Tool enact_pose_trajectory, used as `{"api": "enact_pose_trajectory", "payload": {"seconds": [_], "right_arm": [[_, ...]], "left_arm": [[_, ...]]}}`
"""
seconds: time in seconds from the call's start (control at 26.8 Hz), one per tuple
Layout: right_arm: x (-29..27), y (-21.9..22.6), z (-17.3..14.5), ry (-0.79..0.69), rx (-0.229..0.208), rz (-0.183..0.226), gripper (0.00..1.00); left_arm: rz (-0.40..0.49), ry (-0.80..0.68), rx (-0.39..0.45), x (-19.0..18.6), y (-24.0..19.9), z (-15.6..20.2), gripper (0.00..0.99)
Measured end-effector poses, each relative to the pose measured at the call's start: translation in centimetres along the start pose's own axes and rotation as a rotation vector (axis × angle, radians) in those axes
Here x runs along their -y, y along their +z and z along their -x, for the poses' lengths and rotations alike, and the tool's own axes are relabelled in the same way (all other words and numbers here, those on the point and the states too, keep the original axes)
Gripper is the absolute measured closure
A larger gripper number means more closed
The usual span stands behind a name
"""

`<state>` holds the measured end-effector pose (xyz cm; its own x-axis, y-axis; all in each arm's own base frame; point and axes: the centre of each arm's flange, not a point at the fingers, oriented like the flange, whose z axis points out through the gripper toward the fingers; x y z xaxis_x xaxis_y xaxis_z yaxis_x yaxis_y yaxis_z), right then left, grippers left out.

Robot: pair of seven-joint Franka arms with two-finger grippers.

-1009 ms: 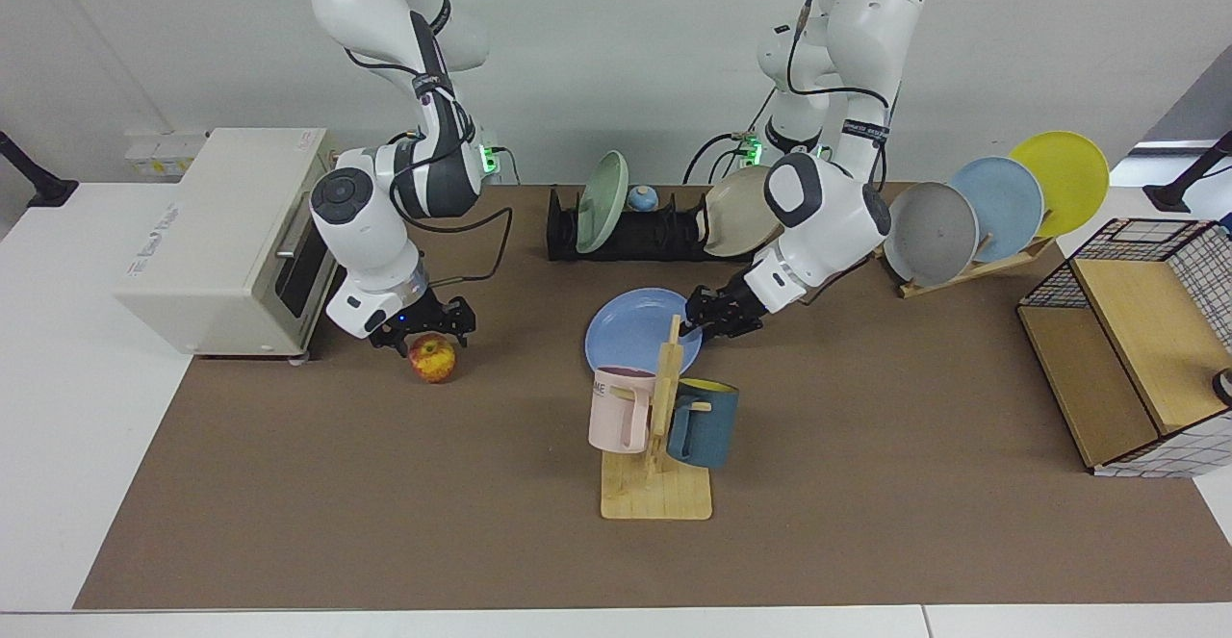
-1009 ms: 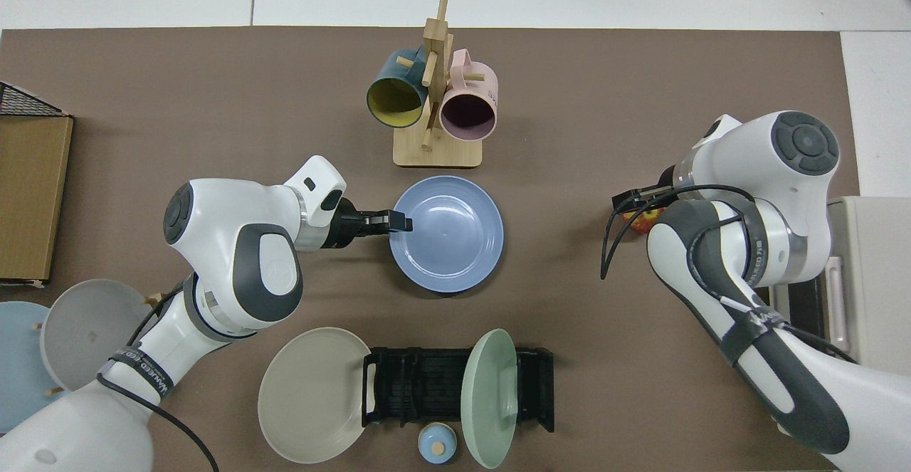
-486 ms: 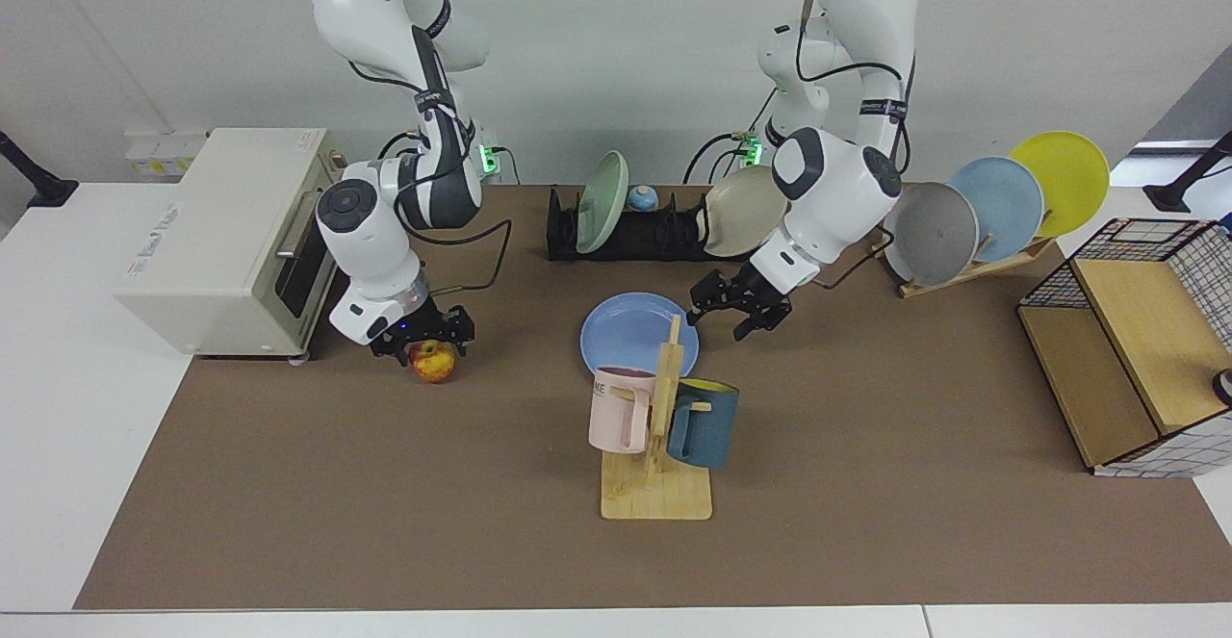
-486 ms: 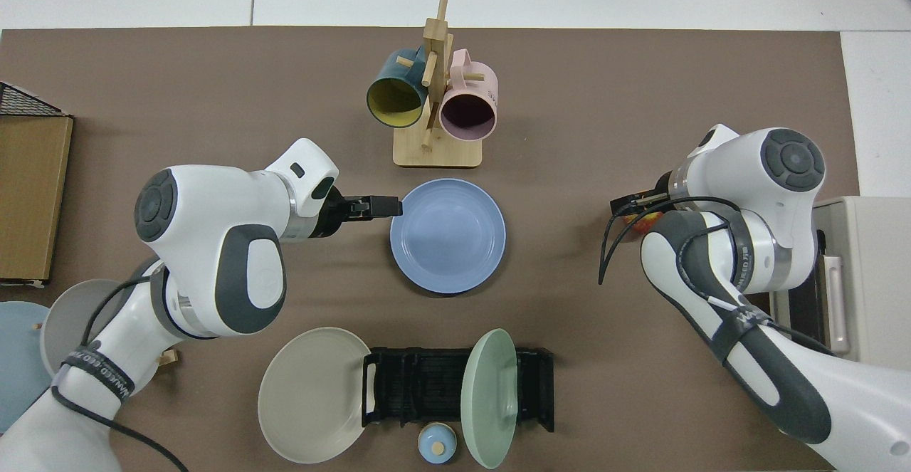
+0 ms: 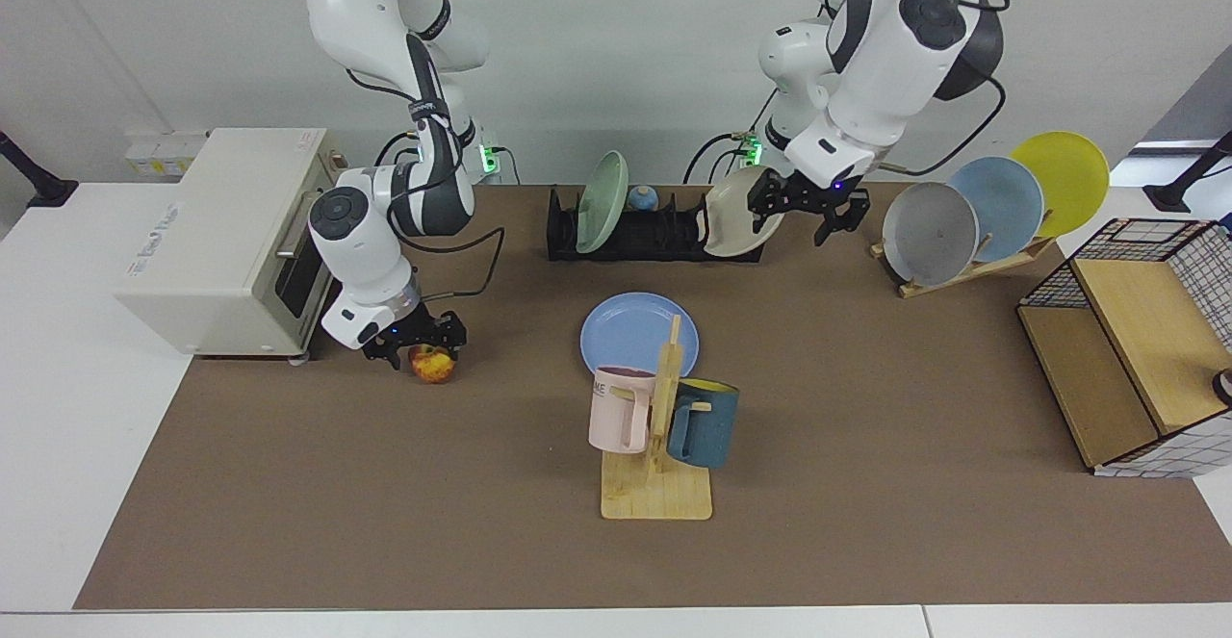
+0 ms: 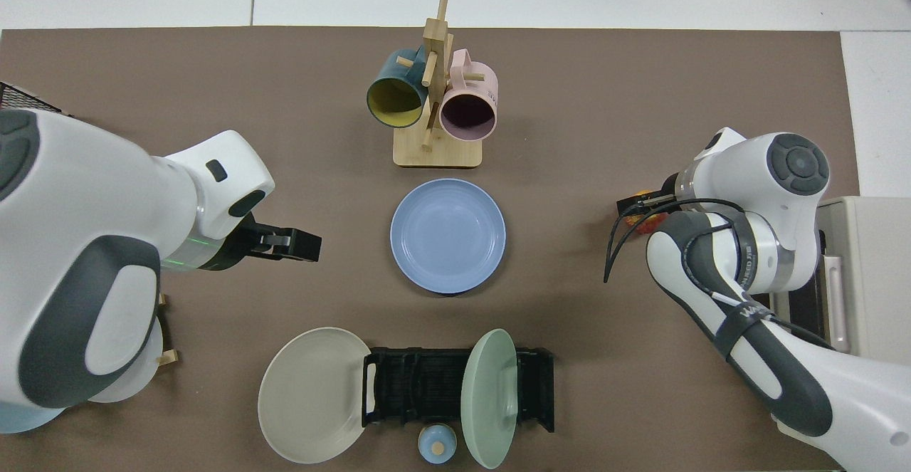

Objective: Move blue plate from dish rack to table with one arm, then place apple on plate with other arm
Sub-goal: 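Open the left gripper and withdraw it from the blue plate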

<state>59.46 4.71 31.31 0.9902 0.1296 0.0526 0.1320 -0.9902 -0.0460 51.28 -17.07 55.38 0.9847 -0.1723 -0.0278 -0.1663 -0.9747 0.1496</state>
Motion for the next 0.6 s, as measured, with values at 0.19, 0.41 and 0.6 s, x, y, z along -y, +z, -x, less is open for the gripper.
{"api": "enact_pose_trajectory", "payload": {"seconds": [0.19, 0.41, 0.6], "right_arm": [[0.2, 0.6, 0.4, -0.005, 0.004, 0.0, 0.0], [0.2, 0.8, 0.5, -0.035, 0.008, 0.0, 0.02], [0.2, 0.5, 0.4, -0.051, 0.002, 0.0, 0.25]], "left_arm": [[-0.061, -0.008, -0.007, 1.3, -3.9, 0.5, 0.004], [-0.082, -0.021, -0.03, 2.3, -5.8, 0.5, 0.009], [-0.084, -0.018, -0.033, 2.1, -6.0, 0.5, 0.004]]}}
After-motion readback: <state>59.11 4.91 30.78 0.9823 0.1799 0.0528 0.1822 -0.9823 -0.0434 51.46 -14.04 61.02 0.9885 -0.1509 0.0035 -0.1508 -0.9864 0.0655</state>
